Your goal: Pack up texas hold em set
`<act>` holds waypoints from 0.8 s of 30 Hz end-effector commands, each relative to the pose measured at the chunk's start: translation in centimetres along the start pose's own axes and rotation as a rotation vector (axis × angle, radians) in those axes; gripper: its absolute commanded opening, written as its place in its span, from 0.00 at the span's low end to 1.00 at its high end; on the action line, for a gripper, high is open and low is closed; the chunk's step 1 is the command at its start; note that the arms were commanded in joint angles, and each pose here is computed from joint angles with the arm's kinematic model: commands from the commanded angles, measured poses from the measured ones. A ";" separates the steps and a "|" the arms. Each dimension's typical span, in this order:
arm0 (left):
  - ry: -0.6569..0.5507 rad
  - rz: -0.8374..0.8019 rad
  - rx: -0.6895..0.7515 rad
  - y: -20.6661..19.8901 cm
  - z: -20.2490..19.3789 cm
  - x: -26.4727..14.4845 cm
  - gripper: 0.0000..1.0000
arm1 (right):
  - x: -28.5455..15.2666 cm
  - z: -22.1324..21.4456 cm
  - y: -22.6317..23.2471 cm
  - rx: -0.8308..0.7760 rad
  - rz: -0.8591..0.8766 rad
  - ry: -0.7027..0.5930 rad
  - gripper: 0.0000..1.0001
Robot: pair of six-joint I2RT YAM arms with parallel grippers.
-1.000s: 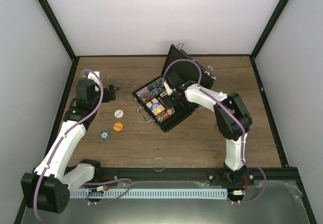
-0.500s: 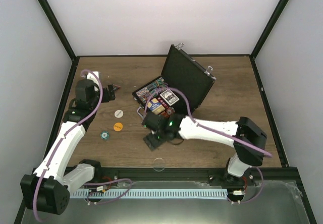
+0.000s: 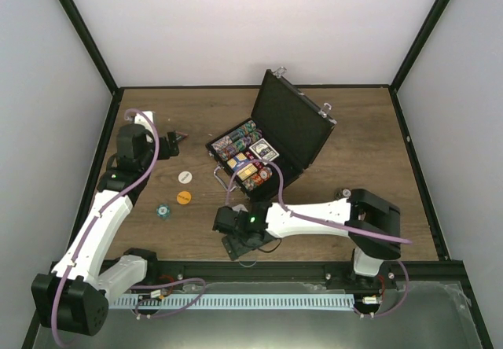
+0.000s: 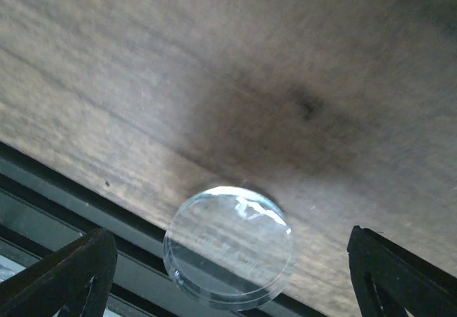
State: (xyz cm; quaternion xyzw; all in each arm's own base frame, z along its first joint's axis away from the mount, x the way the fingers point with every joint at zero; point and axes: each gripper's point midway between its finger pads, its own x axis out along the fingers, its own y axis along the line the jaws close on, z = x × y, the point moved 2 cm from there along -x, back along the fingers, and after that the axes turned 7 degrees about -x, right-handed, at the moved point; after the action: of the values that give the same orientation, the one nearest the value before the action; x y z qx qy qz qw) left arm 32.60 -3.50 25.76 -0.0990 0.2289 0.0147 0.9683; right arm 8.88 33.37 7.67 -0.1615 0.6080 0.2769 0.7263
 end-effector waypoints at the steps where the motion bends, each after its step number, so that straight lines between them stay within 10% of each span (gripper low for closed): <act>1: -0.014 0.006 -0.006 0.2 0.0 -0.2 1.00 | 1.1 -2.6 0.8 0.014 -0.048 0.064 0.90; 16: -0.009 0.012 -0.006 0.3 -0.1 -0.1 1.00 | 2.8 -4.0 1.0 -0.012 -0.153 0.112 0.88; 24: -0.005 0.011 -0.006 0.3 -0.2 0.0 1.00 | 3.2 -3.4 1.4 -0.029 -0.145 0.092 0.66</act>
State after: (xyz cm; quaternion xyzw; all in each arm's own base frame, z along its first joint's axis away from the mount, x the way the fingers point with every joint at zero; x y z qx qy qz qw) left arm 32.58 -3.44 25.67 -0.0997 0.2297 0.0168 0.9680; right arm 5.33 32.48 3.98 -0.2228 0.6373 0.2279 0.7016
